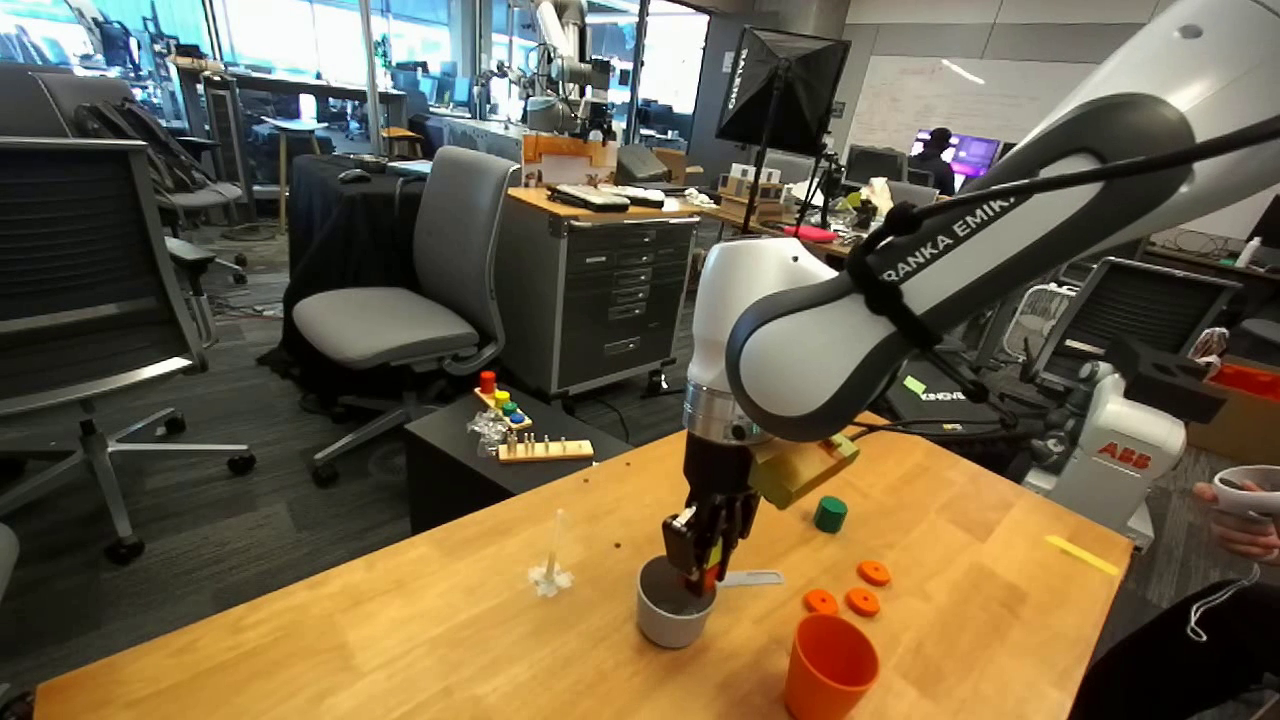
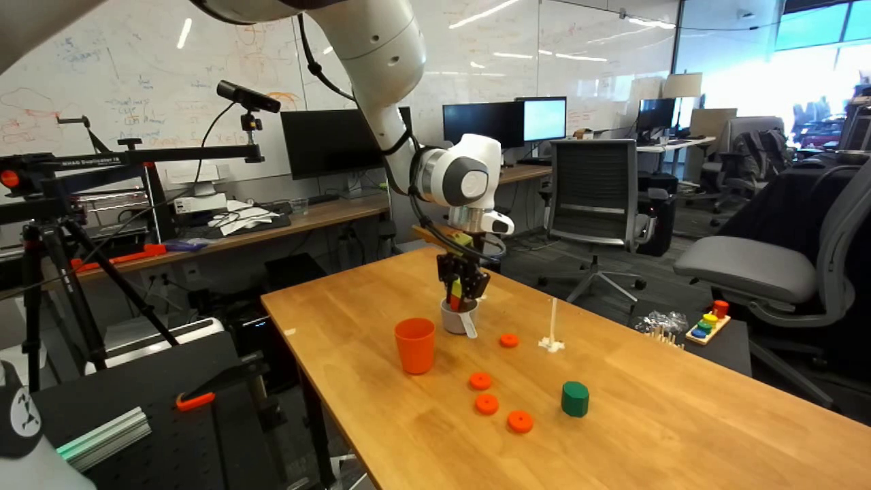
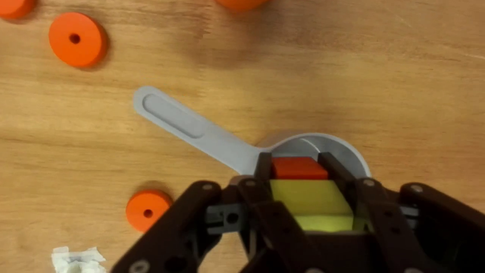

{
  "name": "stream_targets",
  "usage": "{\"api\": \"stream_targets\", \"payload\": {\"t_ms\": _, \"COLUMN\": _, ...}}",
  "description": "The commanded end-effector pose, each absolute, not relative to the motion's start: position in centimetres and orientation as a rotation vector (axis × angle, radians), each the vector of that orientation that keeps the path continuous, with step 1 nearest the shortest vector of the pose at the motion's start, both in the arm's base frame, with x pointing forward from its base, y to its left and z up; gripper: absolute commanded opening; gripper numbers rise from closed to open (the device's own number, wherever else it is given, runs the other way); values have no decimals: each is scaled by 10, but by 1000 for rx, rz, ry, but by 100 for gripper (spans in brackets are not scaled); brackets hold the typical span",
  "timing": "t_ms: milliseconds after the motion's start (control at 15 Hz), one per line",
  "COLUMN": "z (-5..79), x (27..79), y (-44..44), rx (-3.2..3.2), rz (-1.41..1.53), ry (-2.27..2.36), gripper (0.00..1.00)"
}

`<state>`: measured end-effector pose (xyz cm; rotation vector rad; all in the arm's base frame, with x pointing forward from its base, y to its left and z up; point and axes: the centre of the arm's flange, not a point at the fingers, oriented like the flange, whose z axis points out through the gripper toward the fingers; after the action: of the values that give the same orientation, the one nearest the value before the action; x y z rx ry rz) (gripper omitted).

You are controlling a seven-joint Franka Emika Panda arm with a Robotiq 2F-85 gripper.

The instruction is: Put the blocks in the grey cup

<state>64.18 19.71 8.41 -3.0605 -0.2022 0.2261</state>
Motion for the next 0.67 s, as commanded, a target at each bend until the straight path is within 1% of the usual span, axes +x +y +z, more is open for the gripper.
{"api": "stream_targets", "payload": {"t_ms": 0, "z": 94, "x": 657, "y": 214, "rx": -3085, "rz": 226, "ry": -247, "gripper": 12}}
{"api": "stream_targets", "payload": {"t_ms": 600, "z": 70, "x": 665, "y": 212, "rx": -3088, "rz": 263, "ry": -242, "gripper": 12}}
